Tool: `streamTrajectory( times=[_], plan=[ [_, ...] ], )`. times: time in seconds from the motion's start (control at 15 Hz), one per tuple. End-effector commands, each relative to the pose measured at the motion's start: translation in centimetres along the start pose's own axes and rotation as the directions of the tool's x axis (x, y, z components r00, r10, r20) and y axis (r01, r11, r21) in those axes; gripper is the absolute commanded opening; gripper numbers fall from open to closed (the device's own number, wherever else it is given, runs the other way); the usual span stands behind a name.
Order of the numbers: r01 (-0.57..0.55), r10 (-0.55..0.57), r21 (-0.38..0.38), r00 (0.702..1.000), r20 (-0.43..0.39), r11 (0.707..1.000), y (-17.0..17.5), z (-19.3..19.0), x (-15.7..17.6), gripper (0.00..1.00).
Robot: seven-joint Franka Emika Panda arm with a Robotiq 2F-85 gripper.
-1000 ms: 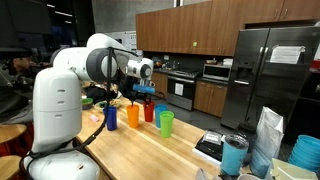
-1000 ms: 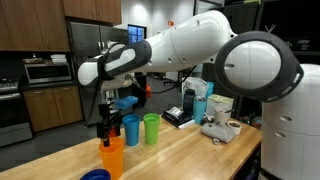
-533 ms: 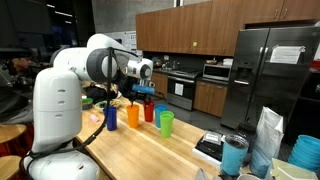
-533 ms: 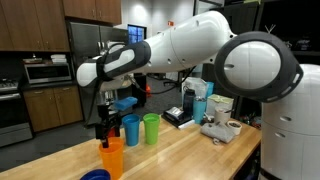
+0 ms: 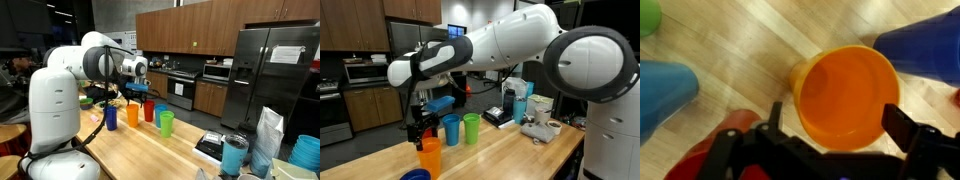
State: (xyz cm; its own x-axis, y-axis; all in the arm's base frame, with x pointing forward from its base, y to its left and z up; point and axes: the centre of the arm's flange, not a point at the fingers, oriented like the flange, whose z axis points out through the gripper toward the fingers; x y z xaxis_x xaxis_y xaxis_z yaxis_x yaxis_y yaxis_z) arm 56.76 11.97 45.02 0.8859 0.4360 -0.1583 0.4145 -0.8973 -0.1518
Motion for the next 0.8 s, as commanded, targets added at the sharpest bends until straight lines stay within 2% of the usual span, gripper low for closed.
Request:
streamTrajectory(
  times=[0.0, 0.67, 0.73],
  plan=[
    [-0.005, 0.005, -0.003, 1.0, -0.001, 1.0, -0.3, -0.1, -0.1, 1.0],
    [-0.011, 0.011, -0.004, 1.0, 0.002, 1.0, -0.3, 0.0, -0.4, 1.0],
    [-0.006, 0.006, 0.0, 1.0, 0.005, 1.0, 0.3, 0.8, -0.7, 1.0]
  ],
)
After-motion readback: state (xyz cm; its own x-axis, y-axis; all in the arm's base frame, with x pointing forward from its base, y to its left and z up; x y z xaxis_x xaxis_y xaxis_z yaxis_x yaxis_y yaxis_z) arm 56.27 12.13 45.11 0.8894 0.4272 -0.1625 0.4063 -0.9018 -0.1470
